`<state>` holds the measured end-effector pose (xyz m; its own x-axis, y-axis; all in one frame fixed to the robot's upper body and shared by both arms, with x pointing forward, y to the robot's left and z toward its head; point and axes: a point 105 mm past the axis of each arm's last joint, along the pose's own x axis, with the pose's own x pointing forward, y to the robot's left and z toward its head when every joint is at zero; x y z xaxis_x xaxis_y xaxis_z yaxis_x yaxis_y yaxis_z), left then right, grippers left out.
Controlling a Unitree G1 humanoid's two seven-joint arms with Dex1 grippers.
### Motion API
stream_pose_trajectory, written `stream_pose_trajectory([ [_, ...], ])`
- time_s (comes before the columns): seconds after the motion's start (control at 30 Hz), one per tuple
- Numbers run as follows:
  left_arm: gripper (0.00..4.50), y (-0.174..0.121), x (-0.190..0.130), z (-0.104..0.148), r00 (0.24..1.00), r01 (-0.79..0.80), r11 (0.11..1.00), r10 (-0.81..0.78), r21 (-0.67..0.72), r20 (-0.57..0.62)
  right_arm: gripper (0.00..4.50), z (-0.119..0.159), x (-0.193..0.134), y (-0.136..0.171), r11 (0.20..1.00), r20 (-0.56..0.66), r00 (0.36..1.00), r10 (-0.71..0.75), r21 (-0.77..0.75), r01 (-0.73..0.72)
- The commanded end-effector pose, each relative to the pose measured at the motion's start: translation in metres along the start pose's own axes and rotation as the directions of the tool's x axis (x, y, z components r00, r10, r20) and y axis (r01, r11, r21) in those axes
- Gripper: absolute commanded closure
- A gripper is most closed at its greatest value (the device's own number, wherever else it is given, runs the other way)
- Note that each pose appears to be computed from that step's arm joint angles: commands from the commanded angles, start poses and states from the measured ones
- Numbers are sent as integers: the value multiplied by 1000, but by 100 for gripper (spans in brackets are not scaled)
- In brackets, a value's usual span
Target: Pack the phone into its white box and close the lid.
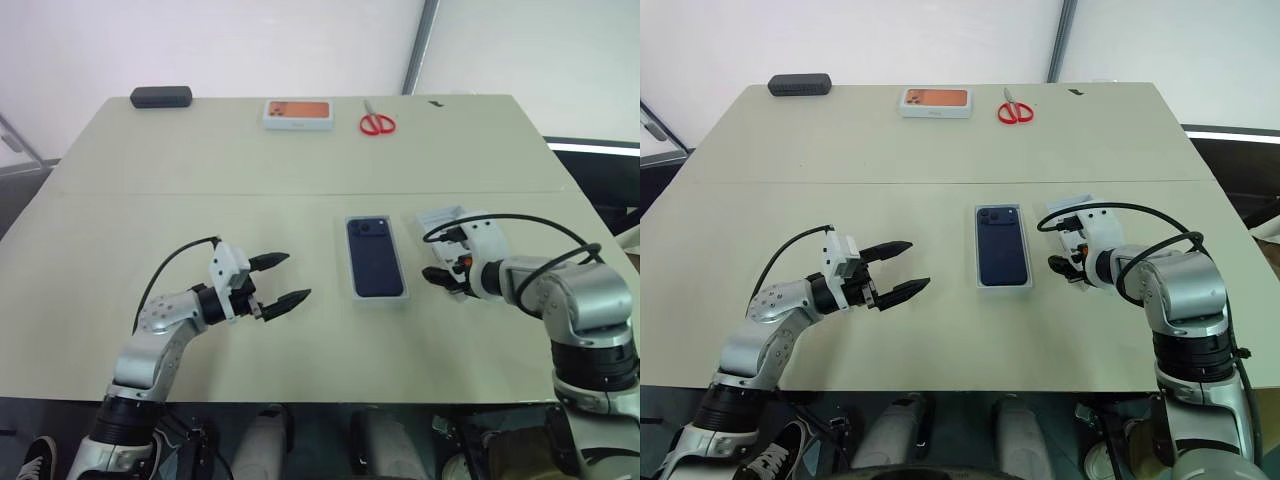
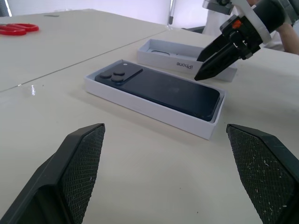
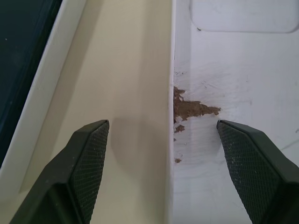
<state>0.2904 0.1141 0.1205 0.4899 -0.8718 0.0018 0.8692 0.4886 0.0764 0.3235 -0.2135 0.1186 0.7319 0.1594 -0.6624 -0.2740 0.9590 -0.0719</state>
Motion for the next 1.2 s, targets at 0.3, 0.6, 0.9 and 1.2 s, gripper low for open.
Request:
stream_pose_trajectory([
  [0.3,10,-3,4,11,1000,7,999,-8,52,20,445,1,0,-6,996,17,998,-63,-61,64],
  [0.6,10,1,2,10,1000,-6,998,6,59,9,445,39,-8,12,979,170,984,47,187,-79],
  [0.9,10,6,1,11,1000,-16,998,16,66,5,445,97,-32,30,886,453,869,202,294,-359],
  [1.2,10,20,-4,25,995,-82,993,77,84,56,445,105,-34,118,527,621,609,494,343,-778],
])
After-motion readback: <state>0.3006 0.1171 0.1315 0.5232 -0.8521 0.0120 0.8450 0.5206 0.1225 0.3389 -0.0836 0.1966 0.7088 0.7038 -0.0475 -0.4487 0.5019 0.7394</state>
